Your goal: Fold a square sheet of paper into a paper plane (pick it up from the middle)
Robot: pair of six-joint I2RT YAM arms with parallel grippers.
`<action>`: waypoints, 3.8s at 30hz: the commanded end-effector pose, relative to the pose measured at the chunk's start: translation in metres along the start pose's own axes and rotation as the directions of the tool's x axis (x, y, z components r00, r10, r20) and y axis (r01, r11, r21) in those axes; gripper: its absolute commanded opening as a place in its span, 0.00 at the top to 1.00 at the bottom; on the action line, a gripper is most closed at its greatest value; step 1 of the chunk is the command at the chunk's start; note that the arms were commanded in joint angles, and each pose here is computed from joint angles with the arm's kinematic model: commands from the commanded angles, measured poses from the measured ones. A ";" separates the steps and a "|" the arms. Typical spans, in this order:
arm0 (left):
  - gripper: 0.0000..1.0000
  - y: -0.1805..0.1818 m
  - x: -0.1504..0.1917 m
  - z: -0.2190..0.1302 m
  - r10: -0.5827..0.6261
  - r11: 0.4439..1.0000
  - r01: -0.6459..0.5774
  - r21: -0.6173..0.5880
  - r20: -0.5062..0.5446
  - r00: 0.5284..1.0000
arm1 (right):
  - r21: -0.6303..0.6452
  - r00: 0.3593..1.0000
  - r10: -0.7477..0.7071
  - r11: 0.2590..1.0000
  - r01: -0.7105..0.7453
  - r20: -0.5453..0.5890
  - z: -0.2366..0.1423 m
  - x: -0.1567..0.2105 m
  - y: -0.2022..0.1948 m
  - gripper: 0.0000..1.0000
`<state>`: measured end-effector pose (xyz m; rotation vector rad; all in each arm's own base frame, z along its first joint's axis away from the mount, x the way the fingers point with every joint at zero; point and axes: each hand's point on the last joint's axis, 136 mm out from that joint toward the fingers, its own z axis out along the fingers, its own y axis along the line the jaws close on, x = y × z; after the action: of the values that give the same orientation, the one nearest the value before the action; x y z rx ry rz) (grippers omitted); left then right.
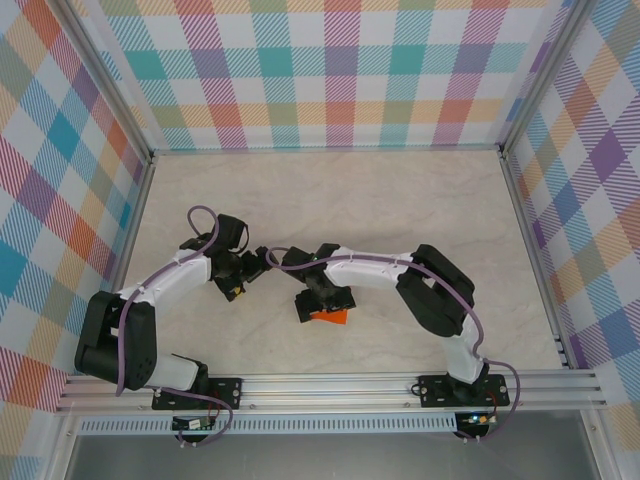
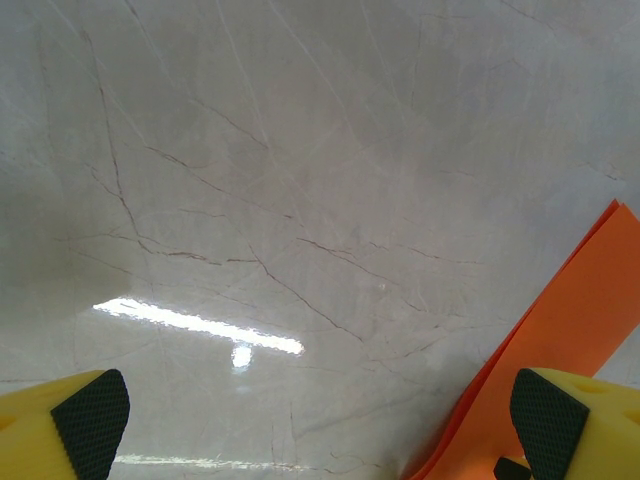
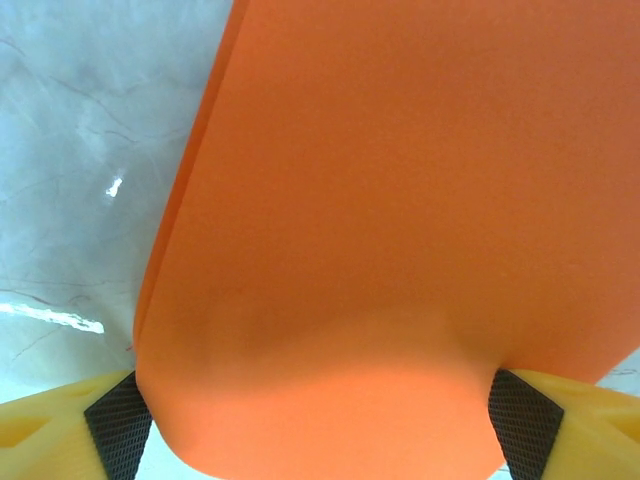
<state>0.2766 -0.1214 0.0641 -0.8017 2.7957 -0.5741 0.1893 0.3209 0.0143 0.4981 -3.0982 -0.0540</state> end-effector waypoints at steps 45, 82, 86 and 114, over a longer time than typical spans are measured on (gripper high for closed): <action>0.87 -0.082 0.117 0.051 0.309 0.906 -0.147 0.397 -0.384 0.870 | -0.534 0.996 0.085 0.841 -0.088 -0.029 -0.013 -0.006 -0.012 0.28; 0.96 -0.076 0.137 0.055 0.345 0.903 -0.183 0.388 -0.405 0.847 | -0.374 0.963 0.270 0.894 -0.248 0.006 -0.011 -0.032 -0.050 0.74; 0.93 -0.091 0.142 0.048 0.364 0.869 -0.151 0.471 -0.402 0.840 | -0.342 0.961 0.274 0.901 -0.266 -0.026 -0.006 -0.028 -0.053 0.74; 0.85 -0.133 0.131 0.061 0.347 0.835 -0.120 0.536 -0.345 0.872 | -0.555 0.918 0.394 0.773 -0.306 0.044 -0.054 -0.018 -0.072 0.66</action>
<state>0.2388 -0.3085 0.0514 -0.2225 2.8405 -1.4966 0.2332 0.2495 0.0583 -0.1390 -3.0612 -0.8585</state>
